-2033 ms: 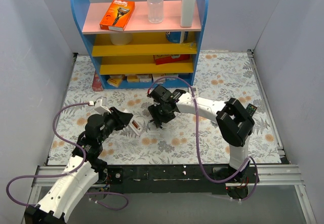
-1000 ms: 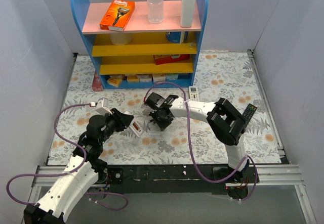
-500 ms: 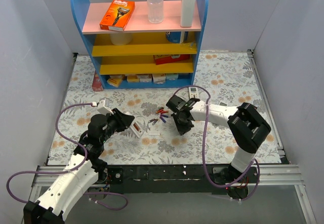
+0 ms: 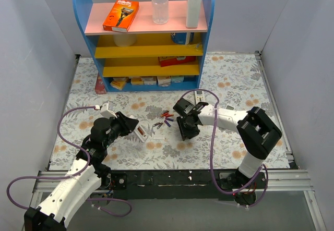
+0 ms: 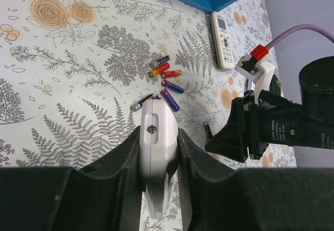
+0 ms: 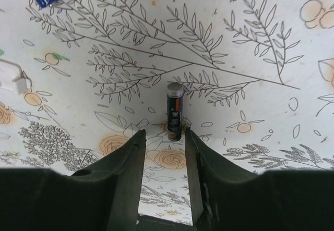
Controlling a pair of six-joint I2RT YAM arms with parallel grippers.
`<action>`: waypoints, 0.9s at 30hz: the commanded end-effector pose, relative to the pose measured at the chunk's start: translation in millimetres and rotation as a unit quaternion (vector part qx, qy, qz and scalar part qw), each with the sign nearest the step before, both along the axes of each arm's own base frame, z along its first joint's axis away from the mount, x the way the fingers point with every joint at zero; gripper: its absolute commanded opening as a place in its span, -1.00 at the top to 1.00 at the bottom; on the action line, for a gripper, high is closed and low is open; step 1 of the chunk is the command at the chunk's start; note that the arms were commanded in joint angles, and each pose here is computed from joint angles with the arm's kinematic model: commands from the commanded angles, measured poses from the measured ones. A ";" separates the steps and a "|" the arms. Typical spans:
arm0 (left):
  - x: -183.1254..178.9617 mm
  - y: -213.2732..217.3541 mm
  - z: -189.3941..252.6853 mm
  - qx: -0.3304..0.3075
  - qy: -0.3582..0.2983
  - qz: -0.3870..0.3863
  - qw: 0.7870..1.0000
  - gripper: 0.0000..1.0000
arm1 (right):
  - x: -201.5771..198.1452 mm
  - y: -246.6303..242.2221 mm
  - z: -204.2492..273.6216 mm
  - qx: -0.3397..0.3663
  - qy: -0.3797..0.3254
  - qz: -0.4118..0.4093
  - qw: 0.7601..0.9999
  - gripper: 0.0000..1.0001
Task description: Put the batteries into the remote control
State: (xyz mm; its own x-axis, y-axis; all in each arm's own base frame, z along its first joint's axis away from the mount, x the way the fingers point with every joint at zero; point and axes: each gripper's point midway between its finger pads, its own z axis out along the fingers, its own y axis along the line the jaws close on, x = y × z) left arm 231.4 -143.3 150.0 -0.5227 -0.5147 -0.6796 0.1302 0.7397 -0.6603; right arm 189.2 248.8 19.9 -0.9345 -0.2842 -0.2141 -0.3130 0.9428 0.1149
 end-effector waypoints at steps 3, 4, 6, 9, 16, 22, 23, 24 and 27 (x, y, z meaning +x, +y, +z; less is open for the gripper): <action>2.5 0.1 5.1 -0.004 -0.012 0.004 1.000 1.00 | -22.6 0.8 -6.1 0.019 0.046 0.017 0.999 0.13; 2.5 0.0 4.7 -0.004 -0.012 0.004 1.000 1.00 | -22.3 3.3 -5.9 0.024 0.047 0.022 0.998 0.13; 2.9 0.3 5.5 -0.004 -0.012 0.005 1.000 1.00 | -22.4 6.0 -5.9 0.029 0.048 0.026 0.998 0.13; 2.4 0.1 5.5 -0.004 -0.012 0.004 1.000 1.00 | -18.9 11.1 -4.6 0.037 0.045 0.030 0.998 0.13; 2.7 0.5 5.8 -0.003 -0.013 0.005 1.000 1.00 | -9.4 26.1 -2.3 0.058 0.033 0.041 0.997 0.13; 2.9 0.6 6.9 -0.003 -0.014 0.005 1.000 1.00 | 2.4 43.4 0.9 0.077 0.024 0.046 0.996 0.10; 2.6 0.7 5.8 -0.002 -0.012 0.005 1.000 1.00 | 3.9 46.4 0.6 0.081 0.023 0.046 0.995 0.09; 2.9 1.0 5.8 -0.002 -0.012 0.006 1.000 1.00 | 6.1 52.2 2.9 0.090 0.023 0.045 0.995 0.08; 2.8 0.9 6.1 -0.001 -0.012 0.006 1.000 1.00 | 11.6 60.5 3.9 0.100 0.019 0.044 0.994 0.07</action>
